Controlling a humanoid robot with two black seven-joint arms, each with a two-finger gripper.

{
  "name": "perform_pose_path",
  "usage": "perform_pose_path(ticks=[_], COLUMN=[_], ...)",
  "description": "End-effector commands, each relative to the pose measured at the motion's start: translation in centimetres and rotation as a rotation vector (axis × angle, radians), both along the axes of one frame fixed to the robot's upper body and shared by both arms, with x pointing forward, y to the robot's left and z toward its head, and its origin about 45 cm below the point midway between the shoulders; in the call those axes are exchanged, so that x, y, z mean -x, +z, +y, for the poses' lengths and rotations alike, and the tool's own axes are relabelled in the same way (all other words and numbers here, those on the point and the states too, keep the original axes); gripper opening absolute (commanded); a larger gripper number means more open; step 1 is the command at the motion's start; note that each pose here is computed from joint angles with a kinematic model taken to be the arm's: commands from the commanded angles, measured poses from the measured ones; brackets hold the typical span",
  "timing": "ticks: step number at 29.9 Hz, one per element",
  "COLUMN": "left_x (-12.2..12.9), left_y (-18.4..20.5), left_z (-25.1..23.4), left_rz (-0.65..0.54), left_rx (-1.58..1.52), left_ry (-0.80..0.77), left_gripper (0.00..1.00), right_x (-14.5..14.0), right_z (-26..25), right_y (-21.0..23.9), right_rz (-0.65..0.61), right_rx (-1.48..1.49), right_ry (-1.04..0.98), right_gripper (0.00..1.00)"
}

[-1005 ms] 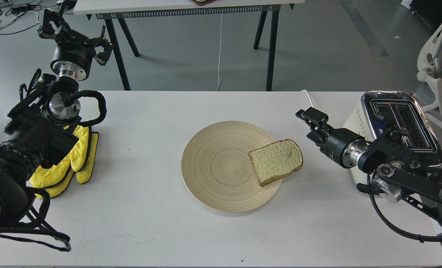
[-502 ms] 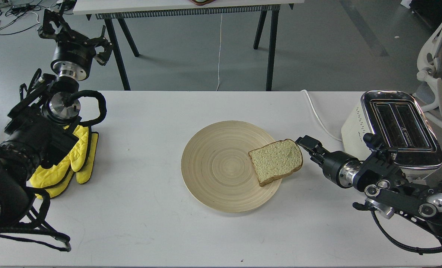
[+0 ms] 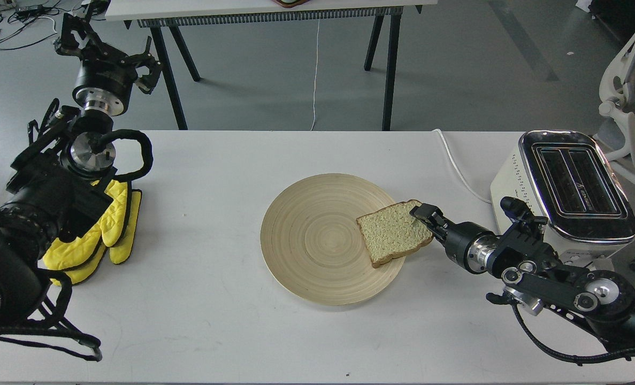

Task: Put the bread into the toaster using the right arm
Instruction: 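Reach the open right gripper to the bread slice's edge and close it, then lift the bread slice off the plate and carry it above the toaster, then lower the bread slice with the right gripper into the toaster slot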

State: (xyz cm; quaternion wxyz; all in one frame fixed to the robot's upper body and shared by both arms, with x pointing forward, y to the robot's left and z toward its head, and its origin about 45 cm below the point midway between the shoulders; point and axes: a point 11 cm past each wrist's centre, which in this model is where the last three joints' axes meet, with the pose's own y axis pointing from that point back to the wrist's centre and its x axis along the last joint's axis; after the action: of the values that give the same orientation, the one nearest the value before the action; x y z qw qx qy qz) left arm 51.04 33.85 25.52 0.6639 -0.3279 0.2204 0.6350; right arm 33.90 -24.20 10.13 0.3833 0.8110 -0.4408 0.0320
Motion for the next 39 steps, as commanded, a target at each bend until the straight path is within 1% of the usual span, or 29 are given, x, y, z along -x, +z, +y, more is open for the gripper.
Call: perform_pose_path(ticks=[1,5,9,12,15,19,24,29,34,39], left_x=[0.0,0.0,0.0,0.0,0.0,0.0,0.0,0.0,0.0,0.0], left_y=[0.0,0.0,0.0,0.0,0.0,0.0,0.0,0.0,-0.1,-0.1], left_z=[0.0,0.0,0.0,0.0,0.0,-0.1,-0.1,-0.1,-0.2,-0.2], left_rz=[0.0,0.0,0.0,0.0,0.0,0.0,0.0,0.0,0.001,0.001], left_rx=[0.0,0.0,0.001,0.0,0.001,0.001,0.001,0.001,0.0,0.0], left_ry=[0.0,0.0,-0.001,0.0,-0.001,-0.002,-0.002,-0.003,-0.003,-0.003], left_gripper=[1.0,1.0,1.0,1.0,1.0,1.0,1.0,1.0,1.0,1.0], right_x=[-0.1,-0.4,-1.3,-2.3,-3.5,-3.9,-3.0,-1.0,0.9,2.0], right_z=[-0.1,-0.2,-0.2,-1.0,-3.6,-7.0,-11.4,-16.7,-19.8,-20.7], right_y=[0.2,0.9,3.1,6.3,9.7,15.0,21.4,24.9,25.7,24.0], right_rz=[-0.007,-0.027,-0.077,-0.14,-0.213,-0.298,-0.39,-0.44,-0.43,-0.368], right_rx=[-0.003,-0.028,-0.05,-0.036,0.014,0.077,0.209,0.449,0.579,0.599], right_ry=[-0.001,-0.007,0.008,0.031,0.024,0.027,0.039,0.03,0.018,0.022], right_gripper=[0.01,0.0,0.0,0.01,0.01,0.01,0.01,0.01,0.01,0.0])
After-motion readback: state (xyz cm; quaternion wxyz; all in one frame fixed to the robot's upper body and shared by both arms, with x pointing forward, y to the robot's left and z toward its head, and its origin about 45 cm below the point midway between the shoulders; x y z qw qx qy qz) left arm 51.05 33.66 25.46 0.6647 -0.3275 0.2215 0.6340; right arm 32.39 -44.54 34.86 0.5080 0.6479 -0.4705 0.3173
